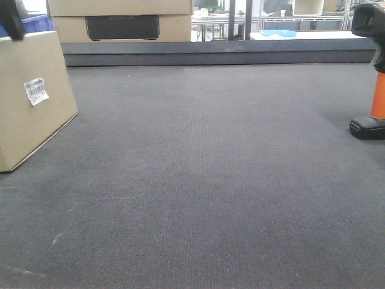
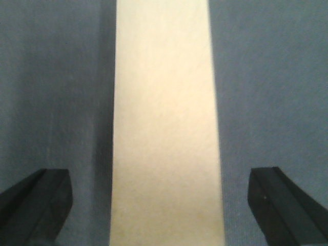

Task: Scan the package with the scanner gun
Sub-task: 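Lower the left gripper onto the cardboard box and grasp its top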

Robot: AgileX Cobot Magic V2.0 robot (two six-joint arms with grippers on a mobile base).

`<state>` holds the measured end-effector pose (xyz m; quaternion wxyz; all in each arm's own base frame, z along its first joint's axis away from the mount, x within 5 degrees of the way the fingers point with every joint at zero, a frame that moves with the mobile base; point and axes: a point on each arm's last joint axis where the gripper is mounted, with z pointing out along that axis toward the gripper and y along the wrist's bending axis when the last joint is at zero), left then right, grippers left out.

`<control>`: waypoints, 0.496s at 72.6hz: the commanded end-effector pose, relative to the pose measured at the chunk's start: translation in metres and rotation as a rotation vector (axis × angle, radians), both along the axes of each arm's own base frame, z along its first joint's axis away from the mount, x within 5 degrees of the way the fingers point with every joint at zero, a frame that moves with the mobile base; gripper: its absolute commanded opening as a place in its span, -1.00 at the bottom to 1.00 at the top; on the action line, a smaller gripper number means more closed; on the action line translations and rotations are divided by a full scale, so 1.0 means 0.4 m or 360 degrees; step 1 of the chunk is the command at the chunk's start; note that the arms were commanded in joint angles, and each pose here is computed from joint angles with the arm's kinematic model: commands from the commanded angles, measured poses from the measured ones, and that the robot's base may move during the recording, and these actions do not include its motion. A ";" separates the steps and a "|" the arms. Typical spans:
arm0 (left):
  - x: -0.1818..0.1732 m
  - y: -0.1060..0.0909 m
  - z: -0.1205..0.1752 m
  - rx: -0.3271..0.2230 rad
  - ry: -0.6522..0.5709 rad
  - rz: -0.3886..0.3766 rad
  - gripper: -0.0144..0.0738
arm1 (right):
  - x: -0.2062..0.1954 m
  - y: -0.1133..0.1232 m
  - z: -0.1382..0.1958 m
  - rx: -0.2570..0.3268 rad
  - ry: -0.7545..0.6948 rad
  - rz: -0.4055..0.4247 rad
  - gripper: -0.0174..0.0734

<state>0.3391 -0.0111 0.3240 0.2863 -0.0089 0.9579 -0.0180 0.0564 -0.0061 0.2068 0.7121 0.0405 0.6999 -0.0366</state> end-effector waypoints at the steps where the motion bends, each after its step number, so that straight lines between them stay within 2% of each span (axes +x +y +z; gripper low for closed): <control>1: 0.008 -0.005 -0.018 -0.0019 0.0069 0.0022 0.69 | -0.001 -0.001 0.004 -0.0015 -0.0029 -0.0007 -0.98; 12: 0.022 -0.006 -0.055 -0.0014 0.0173 0.0022 0.69 | -0.001 -0.001 0.004 -0.0015 -0.0029 -0.0007 -0.98; 25: 0.022 -0.006 -0.056 -0.0014 0.0175 0.0022 0.67 | -0.001 -0.001 0.004 -0.0015 -0.0029 -0.0007 -0.98; 31: 0.023 -0.006 -0.056 -0.0015 0.0168 0.0022 0.52 | -0.001 -0.001 0.004 -0.0015 -0.0029 -0.0007 -0.98; 36: 0.023 -0.006 -0.056 -0.0015 0.0168 0.0022 0.23 | -0.001 -0.001 0.004 -0.0015 -0.0029 -0.0007 -0.98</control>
